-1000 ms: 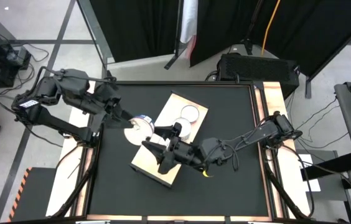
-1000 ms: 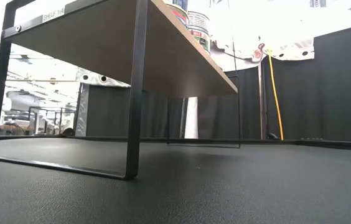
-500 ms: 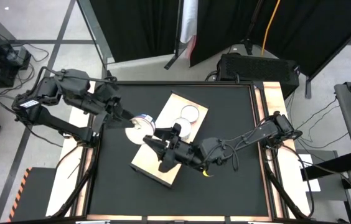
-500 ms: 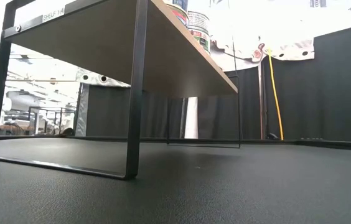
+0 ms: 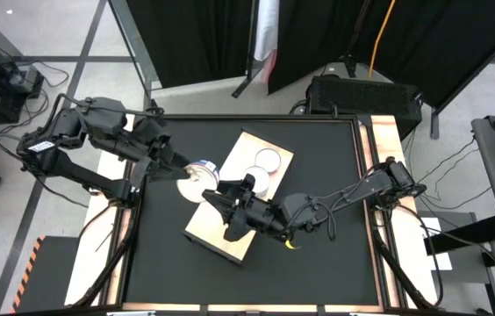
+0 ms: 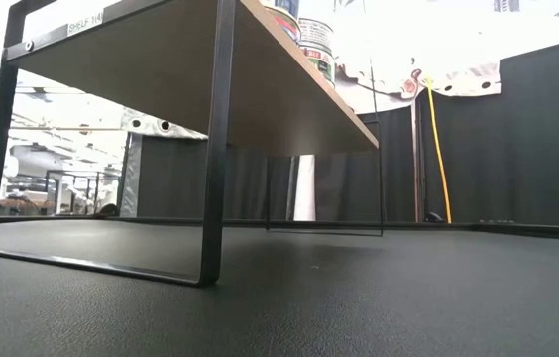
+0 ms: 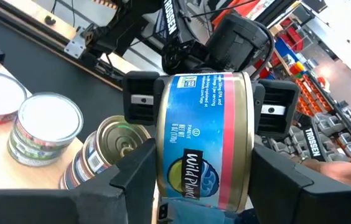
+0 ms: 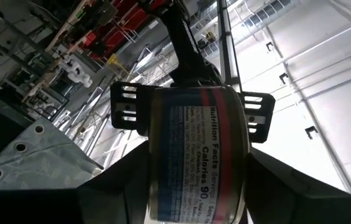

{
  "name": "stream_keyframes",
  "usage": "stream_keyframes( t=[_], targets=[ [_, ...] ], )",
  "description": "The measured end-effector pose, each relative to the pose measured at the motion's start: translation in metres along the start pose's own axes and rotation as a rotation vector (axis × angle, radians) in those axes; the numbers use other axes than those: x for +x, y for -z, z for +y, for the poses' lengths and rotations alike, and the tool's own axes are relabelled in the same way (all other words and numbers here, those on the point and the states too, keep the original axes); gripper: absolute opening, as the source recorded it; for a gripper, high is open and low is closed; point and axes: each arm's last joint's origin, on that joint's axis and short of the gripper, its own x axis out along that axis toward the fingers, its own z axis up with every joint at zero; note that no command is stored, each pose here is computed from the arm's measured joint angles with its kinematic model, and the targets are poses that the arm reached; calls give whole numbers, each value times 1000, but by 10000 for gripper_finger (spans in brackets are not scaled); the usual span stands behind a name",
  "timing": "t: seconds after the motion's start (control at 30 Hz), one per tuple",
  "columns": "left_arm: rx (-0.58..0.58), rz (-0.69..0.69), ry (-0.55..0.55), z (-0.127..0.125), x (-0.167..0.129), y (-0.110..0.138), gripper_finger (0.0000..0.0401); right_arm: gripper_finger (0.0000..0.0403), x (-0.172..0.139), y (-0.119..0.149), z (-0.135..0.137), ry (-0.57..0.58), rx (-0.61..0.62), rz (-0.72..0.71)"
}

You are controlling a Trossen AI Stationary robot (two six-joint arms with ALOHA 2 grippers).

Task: Stack canned seafood by type on shelf
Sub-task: Stack the blue tuna can on top of the other blue tuna cans on the shelf

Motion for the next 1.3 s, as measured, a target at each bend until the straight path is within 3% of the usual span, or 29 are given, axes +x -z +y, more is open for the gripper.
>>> stream_keyframes(
  t=[0.23,0.37,0.47,0.77,1.0,1.3],
  targets=[
    [94,-63,41,-6,-3,-5,252,196,0,-1,0,4,24,-3],
    [136,-115,84,-11,-15,-6,273,197,-1,1,-1,6,45,13],
    [203,-164,55,-14,-29,-6,277,198,-3,4,-5,19,75,48],
    [489,-372,-15,-23,-96,2,278,198,-45,26,-48,75,356,260],
    [519,-298,-46,-17,-101,12,279,198,-106,45,-93,43,577,234],
    [512,-123,-110,10,-73,37,279,199,-163,48,-125,76,859,121]
  ],
)
